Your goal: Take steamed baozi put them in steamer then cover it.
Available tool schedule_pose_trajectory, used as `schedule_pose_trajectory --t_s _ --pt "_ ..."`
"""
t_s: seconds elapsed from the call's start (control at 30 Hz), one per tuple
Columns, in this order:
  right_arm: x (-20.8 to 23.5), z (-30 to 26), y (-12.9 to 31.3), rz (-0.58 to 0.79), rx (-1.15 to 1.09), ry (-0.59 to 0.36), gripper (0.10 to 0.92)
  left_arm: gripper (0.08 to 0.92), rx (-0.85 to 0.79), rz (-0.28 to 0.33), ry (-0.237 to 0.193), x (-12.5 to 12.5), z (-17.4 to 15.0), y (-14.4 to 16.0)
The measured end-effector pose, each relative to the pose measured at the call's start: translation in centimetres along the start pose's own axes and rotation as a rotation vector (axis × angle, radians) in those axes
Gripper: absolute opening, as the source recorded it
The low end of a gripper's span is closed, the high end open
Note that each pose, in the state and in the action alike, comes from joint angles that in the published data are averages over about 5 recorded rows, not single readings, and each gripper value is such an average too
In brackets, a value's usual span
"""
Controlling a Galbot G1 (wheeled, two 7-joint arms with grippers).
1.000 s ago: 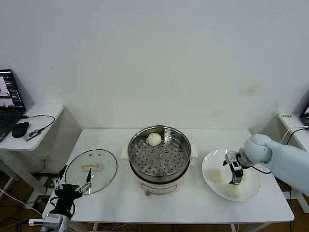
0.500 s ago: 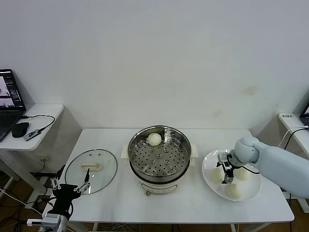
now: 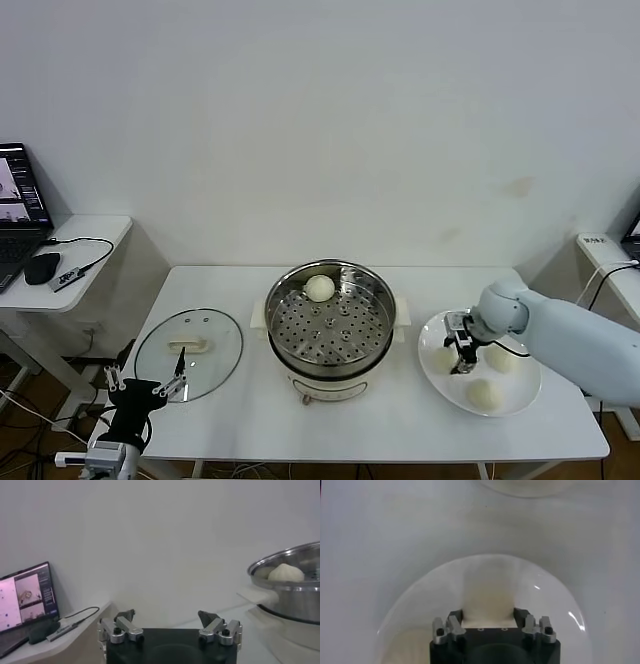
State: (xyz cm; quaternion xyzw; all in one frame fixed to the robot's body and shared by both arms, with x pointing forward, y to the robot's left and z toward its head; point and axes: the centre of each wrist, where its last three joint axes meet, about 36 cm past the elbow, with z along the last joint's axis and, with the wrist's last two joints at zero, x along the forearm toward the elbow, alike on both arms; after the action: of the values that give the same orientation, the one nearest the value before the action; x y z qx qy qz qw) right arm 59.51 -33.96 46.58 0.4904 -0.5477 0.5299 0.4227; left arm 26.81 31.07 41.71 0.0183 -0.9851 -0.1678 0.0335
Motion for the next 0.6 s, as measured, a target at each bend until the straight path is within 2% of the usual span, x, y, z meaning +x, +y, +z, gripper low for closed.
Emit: schedule_pose_trajectory --t_s 0.3,0.6 --pt "5.1 0.4 -1.7 0.041 -0.014 0.000 0.617 0.823 0.006 0.008 -0.013 0.0 -0.5 -0.1" --pt "13.7 -2.4 -4.4 0.131 0.035 -0.008 0.619 0.823 0.012 0.014 -0.030 0.0 -1.1 -0.3"
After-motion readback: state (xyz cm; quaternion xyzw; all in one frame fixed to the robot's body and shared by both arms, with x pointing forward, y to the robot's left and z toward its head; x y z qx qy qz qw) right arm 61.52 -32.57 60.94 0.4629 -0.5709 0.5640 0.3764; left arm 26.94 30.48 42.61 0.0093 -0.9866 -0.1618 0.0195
